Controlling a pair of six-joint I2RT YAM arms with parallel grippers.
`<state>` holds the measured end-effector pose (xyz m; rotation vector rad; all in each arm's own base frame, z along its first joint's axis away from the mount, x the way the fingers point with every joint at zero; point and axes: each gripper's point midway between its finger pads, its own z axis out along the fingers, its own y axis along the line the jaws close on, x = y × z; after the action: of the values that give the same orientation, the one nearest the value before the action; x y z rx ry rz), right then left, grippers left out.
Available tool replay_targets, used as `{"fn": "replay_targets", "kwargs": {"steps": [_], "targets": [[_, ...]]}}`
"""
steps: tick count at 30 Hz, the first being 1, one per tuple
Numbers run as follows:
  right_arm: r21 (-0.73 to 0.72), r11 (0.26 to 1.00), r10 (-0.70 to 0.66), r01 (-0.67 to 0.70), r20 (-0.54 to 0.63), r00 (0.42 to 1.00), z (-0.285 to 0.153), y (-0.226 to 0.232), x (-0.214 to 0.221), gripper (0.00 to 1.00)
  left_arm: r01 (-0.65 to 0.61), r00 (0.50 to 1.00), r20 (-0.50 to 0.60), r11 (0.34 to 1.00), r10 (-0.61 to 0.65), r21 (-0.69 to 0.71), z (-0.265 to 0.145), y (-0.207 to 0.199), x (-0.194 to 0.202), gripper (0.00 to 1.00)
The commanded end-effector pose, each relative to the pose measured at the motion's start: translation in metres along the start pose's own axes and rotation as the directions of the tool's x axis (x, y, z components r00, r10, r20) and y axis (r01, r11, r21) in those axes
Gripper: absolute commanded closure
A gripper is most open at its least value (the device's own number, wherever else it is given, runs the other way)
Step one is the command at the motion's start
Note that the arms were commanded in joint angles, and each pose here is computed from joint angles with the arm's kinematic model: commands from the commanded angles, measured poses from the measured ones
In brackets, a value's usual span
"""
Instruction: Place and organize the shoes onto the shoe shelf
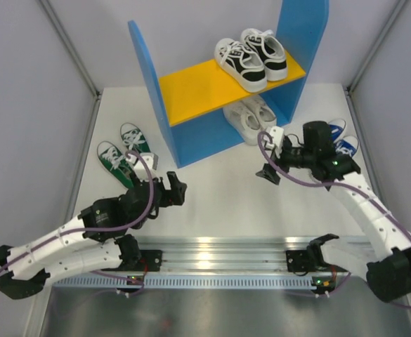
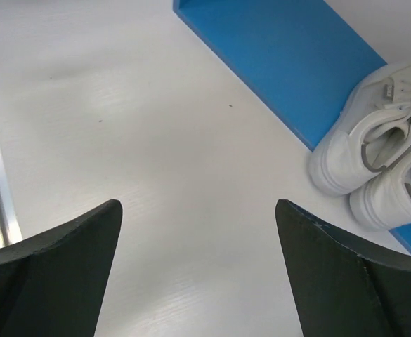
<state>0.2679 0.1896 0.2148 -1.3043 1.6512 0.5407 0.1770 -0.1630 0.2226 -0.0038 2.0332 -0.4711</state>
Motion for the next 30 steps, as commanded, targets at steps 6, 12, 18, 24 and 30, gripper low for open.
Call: {"fn": "replay_targets", "kwargs": {"steps": [6,12,18,24,30], "targets": [[-0.029,0.997,0.079,-0.077,0.077,0.994,-0.047,0.031,0.032,0.08,0.087,0.99,0.132,0.969,-0.057,-0.231,-0.003,0.053,-0.031,0.16],[0.004,0.995,0.099,-0.099,0.07,0.993,-0.057,0.026,0.039,0.09,0.101,0.993,-0.012,0.922,-0.114,-0.373,0.033,0.089,-0.015,0.19],[0.046,0.993,0.105,-0.108,0.057,0.993,-0.06,0.019,0.042,0.08,0.231,0.967,-0.009,0.895,-0.253,-0.383,0.072,0.132,-0.03,0.28],[0.058,0.992,0.108,-0.11,0.042,0.993,-0.06,0.018,0.044,0.08,0.347,0.921,-0.017,0.841,-0.389,-0.416,0.121,0.191,-0.048,0.42],[0.058,0.993,0.105,-0.107,0.042,0.994,-0.061,0.019,0.044,0.08,0.331,0.919,-0.029,0.808,-0.394,-0.487,0.156,0.229,-0.054,0.5]]}}
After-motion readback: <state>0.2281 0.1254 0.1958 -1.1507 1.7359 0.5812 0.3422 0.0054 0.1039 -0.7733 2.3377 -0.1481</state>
